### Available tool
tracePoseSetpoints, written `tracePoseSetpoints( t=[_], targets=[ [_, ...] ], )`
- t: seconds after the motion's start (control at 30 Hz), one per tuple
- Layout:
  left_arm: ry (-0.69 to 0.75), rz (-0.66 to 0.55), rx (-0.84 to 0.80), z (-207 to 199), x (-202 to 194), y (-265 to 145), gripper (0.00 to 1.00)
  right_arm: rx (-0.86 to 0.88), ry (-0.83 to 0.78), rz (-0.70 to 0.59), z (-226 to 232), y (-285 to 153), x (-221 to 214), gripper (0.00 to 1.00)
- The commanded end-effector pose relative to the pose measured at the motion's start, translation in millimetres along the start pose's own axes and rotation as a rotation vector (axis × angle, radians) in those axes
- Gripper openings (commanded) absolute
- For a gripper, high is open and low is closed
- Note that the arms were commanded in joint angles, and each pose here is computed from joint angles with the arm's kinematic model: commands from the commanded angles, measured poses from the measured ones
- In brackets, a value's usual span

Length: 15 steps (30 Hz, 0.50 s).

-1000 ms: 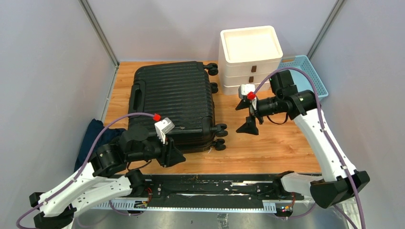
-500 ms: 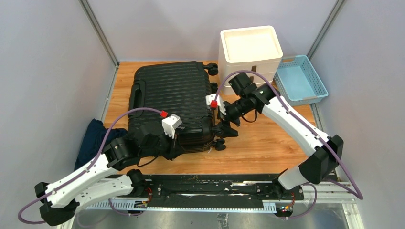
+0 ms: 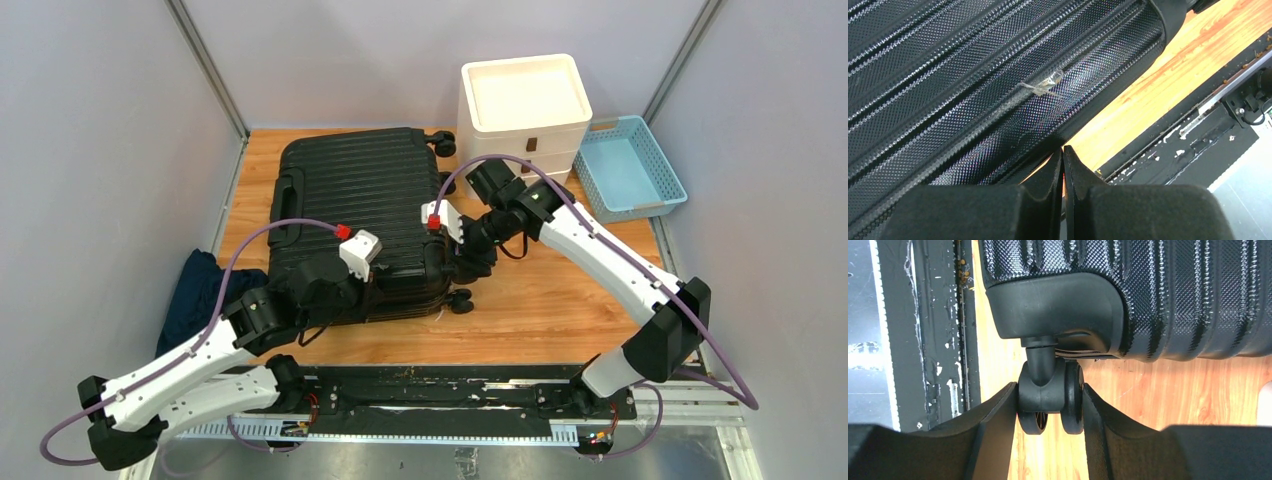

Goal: Open, take out, and arrange the luggage
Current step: Adjust the luggage at the center of the board.

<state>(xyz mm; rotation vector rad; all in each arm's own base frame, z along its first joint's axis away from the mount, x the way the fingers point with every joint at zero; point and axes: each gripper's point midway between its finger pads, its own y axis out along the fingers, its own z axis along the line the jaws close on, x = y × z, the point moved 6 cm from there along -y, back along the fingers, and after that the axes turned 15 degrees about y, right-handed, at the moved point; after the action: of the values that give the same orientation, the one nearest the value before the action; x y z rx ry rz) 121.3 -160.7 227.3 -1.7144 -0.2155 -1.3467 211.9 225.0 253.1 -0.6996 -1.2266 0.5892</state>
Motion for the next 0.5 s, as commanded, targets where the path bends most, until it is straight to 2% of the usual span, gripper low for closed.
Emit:
tracePoseSetpoints(
  t=[0.0,0.07,0.23,0.27,0.4,0.47],
  targets=[
    [0.035,-0.071,0.102,14,13,10,0.07,-0.150,0.010,0.023,-21,-3,6,0.35],
    [0.036,-0.086,0.114,16,16,12,0.07,-0.203,0.036,0.027,-30,-5,6,0.32],
    [0.036,-0.114,0.119,18,23,15,0.07,-0.275,0.101,-0.018,-43,-18,7,0.33],
    [0.035,-0.122,0.115,18,24,15,0.07,-0.269,0.106,-0.032,-42,-22,7,0.36],
    [0.028,-0.152,0.010,6,29,13,0.09,-0.119,0.084,-0.103,-14,-32,6,0.70],
    [0.021,-0.182,-0.101,-7,32,8,0.13,-0.054,0.076,-0.145,0,-39,2,0.80]
  ],
)
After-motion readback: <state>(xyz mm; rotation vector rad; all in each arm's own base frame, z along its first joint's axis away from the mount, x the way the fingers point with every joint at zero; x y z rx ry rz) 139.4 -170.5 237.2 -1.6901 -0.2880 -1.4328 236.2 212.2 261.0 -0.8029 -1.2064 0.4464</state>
